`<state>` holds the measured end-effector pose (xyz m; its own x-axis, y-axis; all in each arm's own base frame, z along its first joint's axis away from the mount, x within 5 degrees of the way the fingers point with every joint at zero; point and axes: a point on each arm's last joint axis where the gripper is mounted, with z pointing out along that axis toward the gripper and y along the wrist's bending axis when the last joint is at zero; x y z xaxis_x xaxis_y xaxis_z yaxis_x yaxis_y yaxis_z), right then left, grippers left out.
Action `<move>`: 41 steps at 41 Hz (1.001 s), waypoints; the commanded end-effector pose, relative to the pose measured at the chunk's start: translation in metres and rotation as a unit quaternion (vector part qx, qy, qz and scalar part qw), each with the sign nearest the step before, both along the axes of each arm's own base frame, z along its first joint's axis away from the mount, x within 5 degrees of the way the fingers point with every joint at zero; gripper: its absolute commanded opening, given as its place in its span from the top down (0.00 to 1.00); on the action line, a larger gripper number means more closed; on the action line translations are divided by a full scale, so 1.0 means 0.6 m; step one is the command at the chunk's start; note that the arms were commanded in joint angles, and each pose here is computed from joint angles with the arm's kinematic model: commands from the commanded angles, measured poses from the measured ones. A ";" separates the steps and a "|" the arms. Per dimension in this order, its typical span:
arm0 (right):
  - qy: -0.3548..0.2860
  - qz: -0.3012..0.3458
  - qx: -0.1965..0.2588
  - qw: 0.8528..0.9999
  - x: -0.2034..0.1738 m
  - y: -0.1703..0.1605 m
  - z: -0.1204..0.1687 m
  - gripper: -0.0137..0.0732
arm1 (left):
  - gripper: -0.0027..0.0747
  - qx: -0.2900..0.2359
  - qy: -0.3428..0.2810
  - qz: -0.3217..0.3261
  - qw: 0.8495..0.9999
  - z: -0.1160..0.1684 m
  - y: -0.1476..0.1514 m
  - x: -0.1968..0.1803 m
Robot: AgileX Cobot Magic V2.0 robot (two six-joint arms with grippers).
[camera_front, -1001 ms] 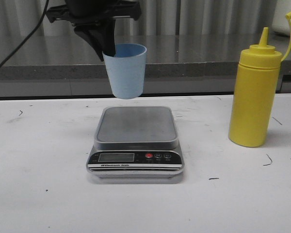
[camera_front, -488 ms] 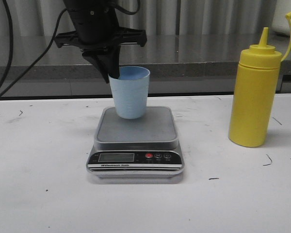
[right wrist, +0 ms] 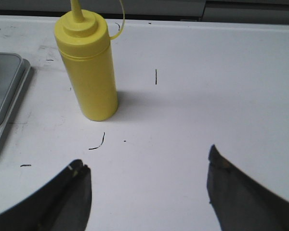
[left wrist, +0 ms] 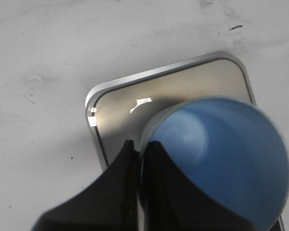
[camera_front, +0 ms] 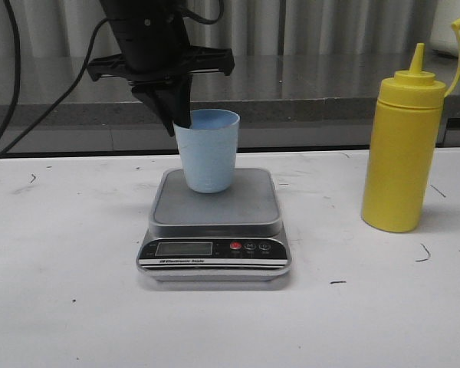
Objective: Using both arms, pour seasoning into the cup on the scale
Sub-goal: 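Lower the cup onto the scale, open the left gripper and withdraw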
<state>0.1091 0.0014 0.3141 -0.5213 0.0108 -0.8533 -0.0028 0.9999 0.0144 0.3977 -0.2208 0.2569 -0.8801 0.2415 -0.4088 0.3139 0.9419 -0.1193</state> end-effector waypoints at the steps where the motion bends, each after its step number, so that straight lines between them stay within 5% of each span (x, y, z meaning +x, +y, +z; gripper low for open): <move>1: -0.045 -0.002 -0.007 0.999 0.007 -0.002 0.024 0.23 | 0.99 -0.034 -0.044 0.002 0.998 0.063 -0.002 -0.010; 25: -0.045 -0.002 -0.007 0.999 0.007 -0.002 0.024 0.23 | 0.98 -0.031 -0.038 0.001 0.999 0.051 -0.005 -0.006; 41: -0.045 -0.002 -0.007 0.999 0.007 -0.002 0.024 0.23 | 0.38 -0.043 -0.061 -0.003 0.997 0.073 -0.005 -0.011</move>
<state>0.1091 0.0014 0.3141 -0.5213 0.0108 -0.8533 -0.0028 0.9999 0.0144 0.3985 -0.2231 0.2563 -0.8781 0.2384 -0.4149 0.3155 0.9403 -0.1273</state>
